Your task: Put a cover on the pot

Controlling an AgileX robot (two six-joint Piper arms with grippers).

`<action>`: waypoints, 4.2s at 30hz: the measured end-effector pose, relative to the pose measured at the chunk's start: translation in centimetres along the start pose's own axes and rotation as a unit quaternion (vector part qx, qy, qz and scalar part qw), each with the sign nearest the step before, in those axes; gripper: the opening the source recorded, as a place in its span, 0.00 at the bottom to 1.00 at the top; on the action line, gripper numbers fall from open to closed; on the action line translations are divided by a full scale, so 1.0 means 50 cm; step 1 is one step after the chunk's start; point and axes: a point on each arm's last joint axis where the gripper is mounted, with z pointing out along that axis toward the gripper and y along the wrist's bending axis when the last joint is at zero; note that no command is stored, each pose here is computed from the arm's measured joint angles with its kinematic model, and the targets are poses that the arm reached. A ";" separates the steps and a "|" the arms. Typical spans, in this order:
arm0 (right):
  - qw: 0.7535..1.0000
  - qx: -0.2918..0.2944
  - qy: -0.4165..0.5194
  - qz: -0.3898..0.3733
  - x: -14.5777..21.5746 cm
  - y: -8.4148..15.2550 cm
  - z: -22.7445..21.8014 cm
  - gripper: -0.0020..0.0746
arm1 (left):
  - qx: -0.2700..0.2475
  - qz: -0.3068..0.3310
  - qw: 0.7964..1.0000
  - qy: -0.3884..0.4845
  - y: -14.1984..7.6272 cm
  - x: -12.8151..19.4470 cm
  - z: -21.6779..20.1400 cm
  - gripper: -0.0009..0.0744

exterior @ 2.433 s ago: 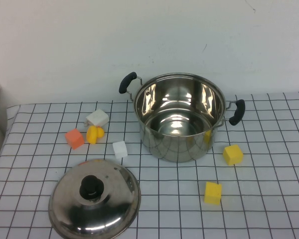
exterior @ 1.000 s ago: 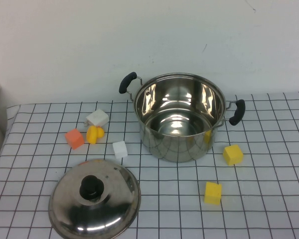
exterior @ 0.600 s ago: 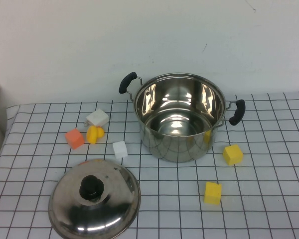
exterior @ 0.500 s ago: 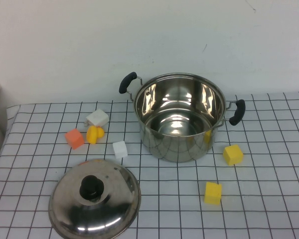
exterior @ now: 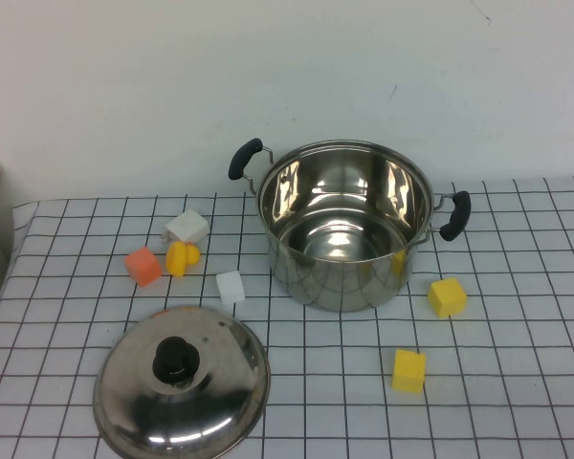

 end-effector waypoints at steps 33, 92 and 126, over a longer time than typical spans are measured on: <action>1.000 0.000 0.000 0.000 0.000 0.000 0.000 0.04 | 0.208 0.206 0.932 0.214 0.058 0.369 0.292 0.16; 1.000 0.000 0.000 0.000 0.000 0.000 0.000 0.04 | 0.256 0.198 0.922 0.213 -0.222 0.207 0.515 0.45; 1.000 0.000 0.000 0.000 0.000 0.000 0.000 0.04 | 0.293 0.230 0.895 0.247 -0.298 0.409 0.712 0.45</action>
